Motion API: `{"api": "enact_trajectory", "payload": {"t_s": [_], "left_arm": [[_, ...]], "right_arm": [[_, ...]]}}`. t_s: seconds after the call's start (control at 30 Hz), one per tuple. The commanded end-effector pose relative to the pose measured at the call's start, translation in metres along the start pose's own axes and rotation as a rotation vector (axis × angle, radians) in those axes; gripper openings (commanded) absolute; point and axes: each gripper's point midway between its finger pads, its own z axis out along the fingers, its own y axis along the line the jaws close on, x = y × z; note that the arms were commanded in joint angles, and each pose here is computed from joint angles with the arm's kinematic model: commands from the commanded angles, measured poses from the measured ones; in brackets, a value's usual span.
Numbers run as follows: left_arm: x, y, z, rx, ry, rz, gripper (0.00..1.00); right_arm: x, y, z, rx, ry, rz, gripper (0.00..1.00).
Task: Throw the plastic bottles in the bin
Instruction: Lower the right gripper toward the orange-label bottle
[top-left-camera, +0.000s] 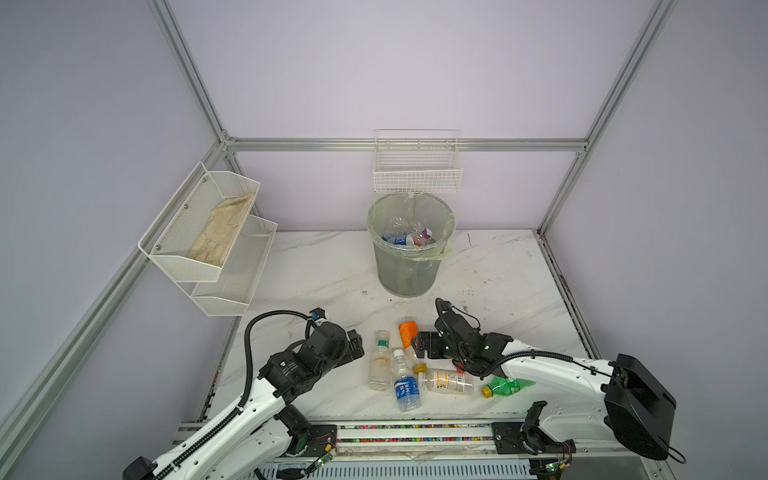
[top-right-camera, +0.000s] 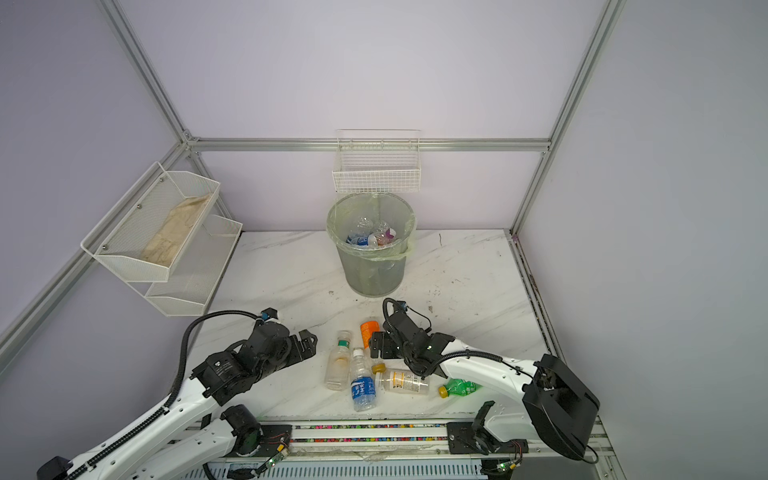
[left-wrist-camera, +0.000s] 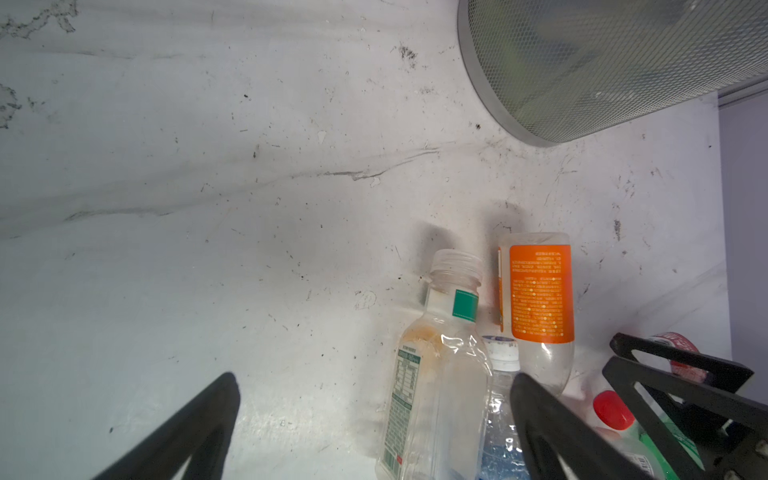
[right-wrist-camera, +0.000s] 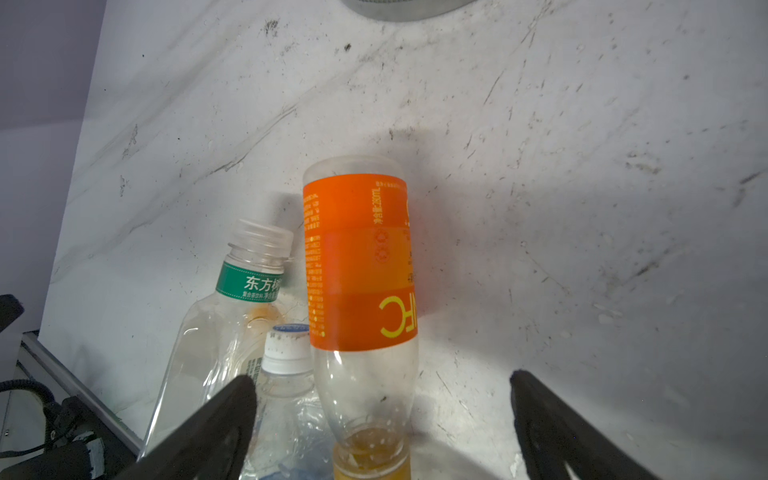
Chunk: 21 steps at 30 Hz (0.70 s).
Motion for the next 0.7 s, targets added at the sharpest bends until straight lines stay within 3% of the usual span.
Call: {"api": "enact_trajectory", "payload": {"t_s": [0.0, 0.2, 0.43, 0.67], "left_arm": [[-0.039, -0.043, -0.029, 0.127, -0.091, -0.025, 1.00], [-0.044, -0.057, -0.018, 0.146, -0.107, 0.035, 1.00], [-0.040, -0.074, 0.003, 0.134, -0.048, 0.198, 1.00], [-0.038, -0.074, -0.001, 0.181, -0.074, 0.257, 1.00]], "right_arm": [[-0.008, 0.013, -0.002, -0.025, -0.009, -0.015, 0.97], [-0.014, 0.013, -0.011, 0.000, -0.010, -0.016, 0.97], [-0.014, 0.013, -0.025, 0.015, 0.010, 0.011, 0.97], [-0.020, 0.009, -0.047, 0.035, -0.014, 0.072, 0.97]]}}
